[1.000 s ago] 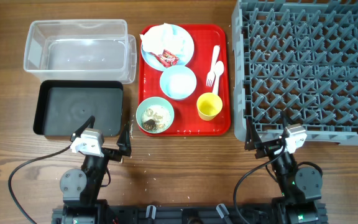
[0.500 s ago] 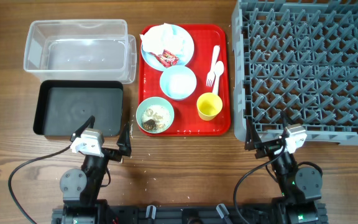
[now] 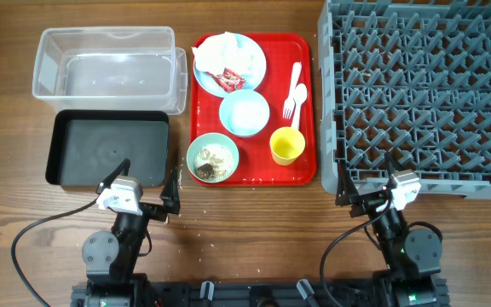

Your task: Sort waste into correct bins and load items into the dishwasher rack

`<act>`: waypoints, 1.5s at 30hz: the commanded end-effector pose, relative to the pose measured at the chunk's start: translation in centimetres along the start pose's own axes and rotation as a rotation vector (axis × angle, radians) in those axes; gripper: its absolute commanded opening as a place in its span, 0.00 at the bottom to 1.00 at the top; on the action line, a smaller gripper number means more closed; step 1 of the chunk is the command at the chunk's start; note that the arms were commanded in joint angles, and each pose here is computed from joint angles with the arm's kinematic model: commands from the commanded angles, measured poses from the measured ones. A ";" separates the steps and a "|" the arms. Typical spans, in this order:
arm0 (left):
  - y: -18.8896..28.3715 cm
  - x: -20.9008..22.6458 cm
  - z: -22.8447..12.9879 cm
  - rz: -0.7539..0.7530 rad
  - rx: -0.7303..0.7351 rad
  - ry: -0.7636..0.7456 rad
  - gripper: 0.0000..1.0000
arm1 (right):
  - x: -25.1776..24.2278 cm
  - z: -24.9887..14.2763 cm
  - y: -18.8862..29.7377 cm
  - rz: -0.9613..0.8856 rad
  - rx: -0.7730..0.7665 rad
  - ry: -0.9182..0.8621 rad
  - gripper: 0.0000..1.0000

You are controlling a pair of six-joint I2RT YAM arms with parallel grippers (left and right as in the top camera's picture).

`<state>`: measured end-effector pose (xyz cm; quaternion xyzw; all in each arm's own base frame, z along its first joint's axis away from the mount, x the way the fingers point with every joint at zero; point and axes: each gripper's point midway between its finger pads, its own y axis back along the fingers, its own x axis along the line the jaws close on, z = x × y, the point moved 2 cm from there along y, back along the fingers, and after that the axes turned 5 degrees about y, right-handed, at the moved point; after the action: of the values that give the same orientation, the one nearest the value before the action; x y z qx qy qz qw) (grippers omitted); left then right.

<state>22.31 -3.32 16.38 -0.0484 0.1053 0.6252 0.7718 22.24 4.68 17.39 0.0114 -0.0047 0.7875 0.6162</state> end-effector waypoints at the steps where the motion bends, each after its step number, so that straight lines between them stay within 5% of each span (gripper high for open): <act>1: 0.0 0.4 0.0 0.020 -0.007 0.009 1.00 | -0.3 0.2 0.0 -0.021 -0.013 0.007 1.00; 12: 0.0 0.0 0.3 -0.003 -0.022 0.005 1.00 | -0.6 2.9 0.2 -0.049 -0.127 0.048 1.00; 20: 1.0 -2.3 5.8 -0.111 -0.230 -0.052 1.00 | -0.4 7.2 1.1 -0.051 -0.273 0.079 1.00; 27: 1.8 -4.2 10.8 -0.161 -0.267 -0.082 1.00 | 0.3 10.6 0.3 -0.010 -0.246 0.162 1.00; 37: -6.4 -6.1 15.2 -0.208 0.159 -0.107 1.00 | 0.7 16.9 -5.9 0.055 -0.067 0.145 1.00; 45: -18.0 -7.0 15.8 -0.116 0.609 -0.073 1.00 | 0.2 17.5 -10.6 0.071 0.331 0.092 1.00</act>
<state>35.87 -9.30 31.73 0.1446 0.2363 0.5197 0.8082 31.30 6.54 33.66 0.0460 0.1202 0.7970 0.5901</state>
